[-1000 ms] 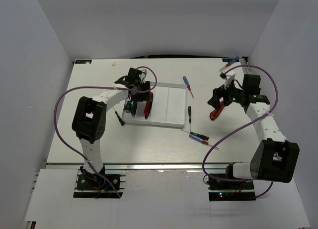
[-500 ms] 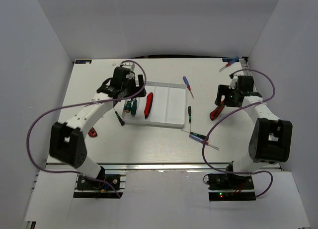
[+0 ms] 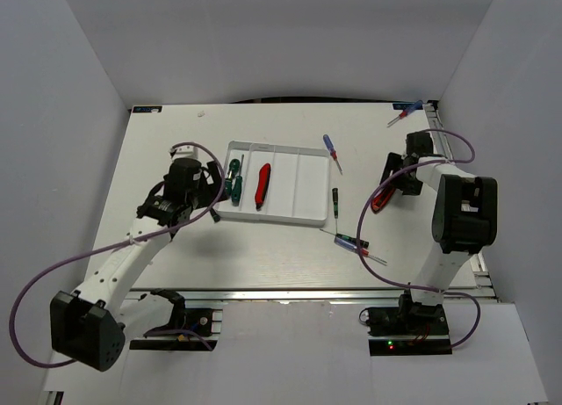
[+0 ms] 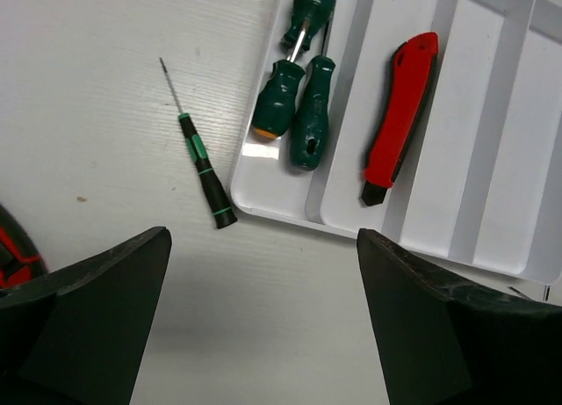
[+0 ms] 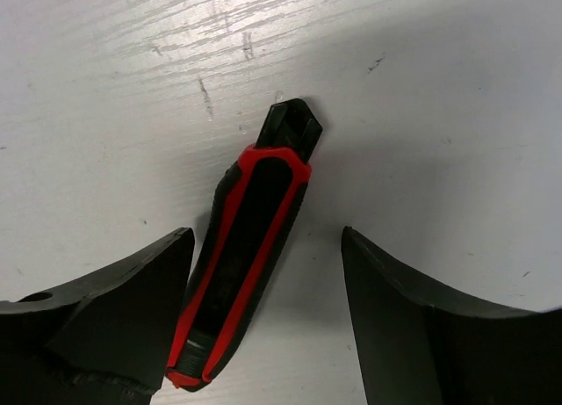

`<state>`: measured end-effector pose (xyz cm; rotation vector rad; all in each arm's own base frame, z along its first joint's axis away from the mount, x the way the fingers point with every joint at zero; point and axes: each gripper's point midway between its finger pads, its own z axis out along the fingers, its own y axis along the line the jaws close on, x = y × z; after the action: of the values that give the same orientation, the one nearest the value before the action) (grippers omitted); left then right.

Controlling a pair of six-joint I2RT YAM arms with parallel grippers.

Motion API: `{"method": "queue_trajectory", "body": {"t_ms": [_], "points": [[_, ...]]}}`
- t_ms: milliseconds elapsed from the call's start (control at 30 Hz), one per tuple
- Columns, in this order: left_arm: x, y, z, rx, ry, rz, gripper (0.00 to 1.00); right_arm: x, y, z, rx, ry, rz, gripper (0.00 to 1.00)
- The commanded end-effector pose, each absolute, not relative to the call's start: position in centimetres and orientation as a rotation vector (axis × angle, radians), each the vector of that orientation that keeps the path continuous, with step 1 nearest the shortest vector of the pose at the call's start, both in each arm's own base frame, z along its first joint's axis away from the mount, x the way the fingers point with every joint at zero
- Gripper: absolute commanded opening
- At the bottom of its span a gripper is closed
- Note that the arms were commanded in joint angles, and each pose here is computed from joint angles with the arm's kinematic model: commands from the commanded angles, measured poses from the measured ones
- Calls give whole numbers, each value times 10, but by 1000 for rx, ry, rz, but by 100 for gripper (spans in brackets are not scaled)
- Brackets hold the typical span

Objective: Sort the tools into containers

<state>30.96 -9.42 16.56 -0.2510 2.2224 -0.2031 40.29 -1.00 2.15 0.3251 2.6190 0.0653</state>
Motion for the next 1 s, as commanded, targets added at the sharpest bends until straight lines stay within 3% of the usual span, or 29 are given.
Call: {"method": "queue_trajectory", "body": {"t_ms": [0, 233, 400, 567, 767, 967], "points": [[302, -76, 179, -342, 2150, -157, 98, 407, -10, 20, 389, 2619, 44, 74], [294, -69, 173, -380, 2139, -142, 98, 393, -8, 13, 381, 2639, 41, 53], [291, -65, 175, -386, 2124, -138, 98, 396, -2, 17, 350, 2624, 90, 32], [283, -58, 177, -407, 2111, -121, 98, 421, 19, 67, 220, 2474, 252, 14], [272, -52, 176, -437, 2086, -127, 98, 440, 81, 147, -123, 2246, 437, 7], [270, -52, 182, -446, 2063, -141, 98, 415, 209, 199, -453, 2107, 670, 4]]}}
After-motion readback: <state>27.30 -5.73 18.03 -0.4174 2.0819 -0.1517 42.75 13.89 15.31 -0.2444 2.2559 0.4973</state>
